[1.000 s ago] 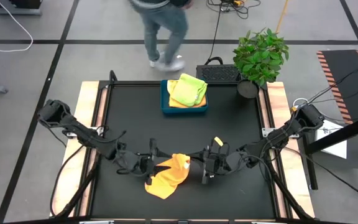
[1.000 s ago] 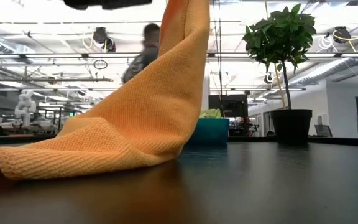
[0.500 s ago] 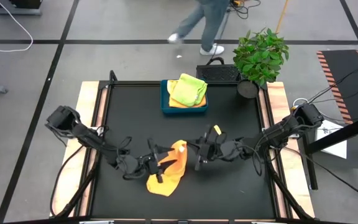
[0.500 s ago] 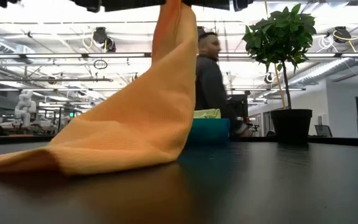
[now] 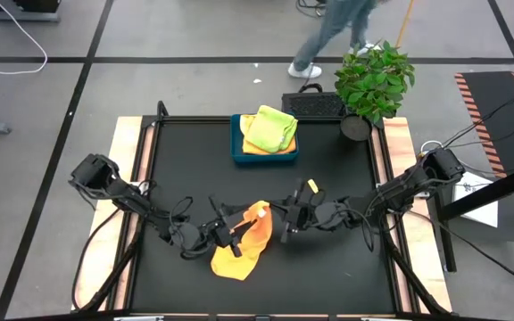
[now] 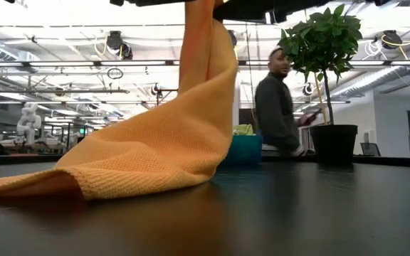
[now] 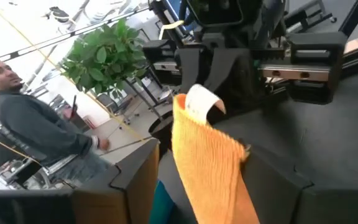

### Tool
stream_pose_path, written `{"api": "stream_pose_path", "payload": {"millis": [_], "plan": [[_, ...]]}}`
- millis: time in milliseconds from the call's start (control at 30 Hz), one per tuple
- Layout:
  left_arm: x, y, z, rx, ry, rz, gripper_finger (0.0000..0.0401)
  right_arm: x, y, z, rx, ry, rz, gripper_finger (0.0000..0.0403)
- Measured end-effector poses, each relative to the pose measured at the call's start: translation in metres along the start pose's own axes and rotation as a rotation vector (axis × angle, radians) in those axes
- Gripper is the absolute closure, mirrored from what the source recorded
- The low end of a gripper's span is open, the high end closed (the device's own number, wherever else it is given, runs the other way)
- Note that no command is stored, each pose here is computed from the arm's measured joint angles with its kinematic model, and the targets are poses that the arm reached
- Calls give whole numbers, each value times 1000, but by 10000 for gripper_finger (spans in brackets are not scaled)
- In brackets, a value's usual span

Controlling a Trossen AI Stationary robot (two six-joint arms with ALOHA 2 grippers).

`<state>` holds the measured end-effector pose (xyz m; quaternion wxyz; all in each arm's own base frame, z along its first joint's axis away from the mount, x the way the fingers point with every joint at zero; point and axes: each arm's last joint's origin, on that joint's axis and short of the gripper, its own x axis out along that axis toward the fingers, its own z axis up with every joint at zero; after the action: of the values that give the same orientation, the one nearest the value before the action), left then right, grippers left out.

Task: Fold microfiber towels
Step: Fold the orange microfiber cloth

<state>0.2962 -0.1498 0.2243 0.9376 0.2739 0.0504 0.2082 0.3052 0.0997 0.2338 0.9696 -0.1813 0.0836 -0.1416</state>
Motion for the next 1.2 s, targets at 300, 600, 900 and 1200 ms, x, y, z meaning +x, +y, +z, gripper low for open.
{"api": "stream_pose_path", "payload": {"millis": [300,600,900,1200], "plan": [[12,5,-11,42,61,8,305,-4,0,-11,14,-16,-3,403],[16,2,-18,46,73,-69,395,-7,3,-23,48,-5,73,403],[13,-7,-28,-61,120,-234,398,-20,9,-58,166,71,211,400],[17,-6,-34,-108,141,-305,398,-36,8,-86,245,73,283,398]]}}
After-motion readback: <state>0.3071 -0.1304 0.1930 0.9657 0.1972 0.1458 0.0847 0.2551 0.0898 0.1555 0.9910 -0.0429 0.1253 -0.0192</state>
